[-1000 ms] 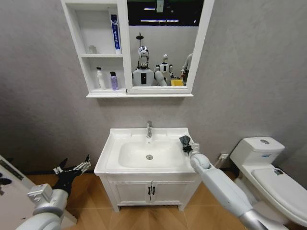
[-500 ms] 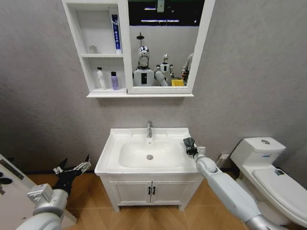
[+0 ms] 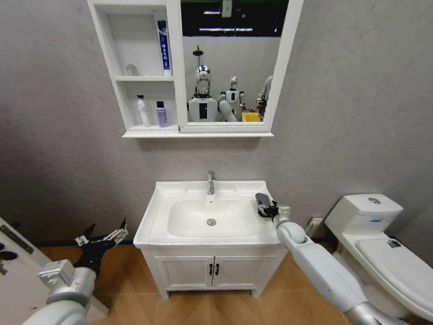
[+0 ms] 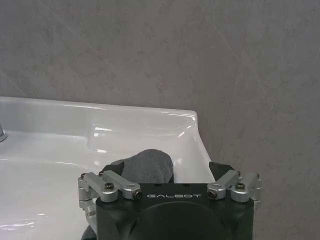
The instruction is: Move facial cleanser and shampoo from washbasin to cabinet, then wipe washbasin with towel.
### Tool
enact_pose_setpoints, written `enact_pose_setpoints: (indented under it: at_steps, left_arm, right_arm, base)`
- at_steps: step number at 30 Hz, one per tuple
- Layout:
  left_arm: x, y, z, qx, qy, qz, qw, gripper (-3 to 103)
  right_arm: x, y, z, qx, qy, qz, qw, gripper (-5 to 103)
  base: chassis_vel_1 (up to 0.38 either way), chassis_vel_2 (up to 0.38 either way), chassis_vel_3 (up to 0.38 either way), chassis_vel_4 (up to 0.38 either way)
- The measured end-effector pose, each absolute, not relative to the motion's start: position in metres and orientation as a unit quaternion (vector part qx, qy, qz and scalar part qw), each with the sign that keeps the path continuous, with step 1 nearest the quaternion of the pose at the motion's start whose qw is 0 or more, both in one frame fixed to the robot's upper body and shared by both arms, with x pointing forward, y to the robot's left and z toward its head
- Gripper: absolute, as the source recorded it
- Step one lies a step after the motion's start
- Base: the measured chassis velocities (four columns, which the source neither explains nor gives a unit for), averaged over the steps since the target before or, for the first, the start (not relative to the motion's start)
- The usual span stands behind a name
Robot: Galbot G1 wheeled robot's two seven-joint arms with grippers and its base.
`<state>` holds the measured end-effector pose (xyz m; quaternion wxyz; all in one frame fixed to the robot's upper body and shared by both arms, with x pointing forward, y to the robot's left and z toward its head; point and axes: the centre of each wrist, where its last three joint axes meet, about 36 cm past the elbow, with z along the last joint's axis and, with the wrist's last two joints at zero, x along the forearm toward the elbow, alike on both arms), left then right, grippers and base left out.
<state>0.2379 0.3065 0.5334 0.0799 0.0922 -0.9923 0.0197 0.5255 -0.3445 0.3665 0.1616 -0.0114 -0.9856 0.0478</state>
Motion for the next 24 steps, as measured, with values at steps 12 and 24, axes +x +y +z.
enact_pose_setpoints:
  at_steps: [12, 24]
  left_arm:
    - [0.238, 0.307, 0.533, 0.092, -0.992, 0.02, 0.08, 100]
    - [0.238, 0.307, 0.533, 0.092, -0.992, 0.02, 0.08, 100]
  right_arm:
    - [0.5, -0.344, 0.377, -0.013, -0.989, 0.067, 0.13, 100]
    - [0.34, -0.373, 0.424, -0.06, -0.993, 0.082, 0.058, 100]
  base:
    - [0.0, 0.0, 0.0, 0.0]
    - [0.0, 0.0, 0.0, 0.0]
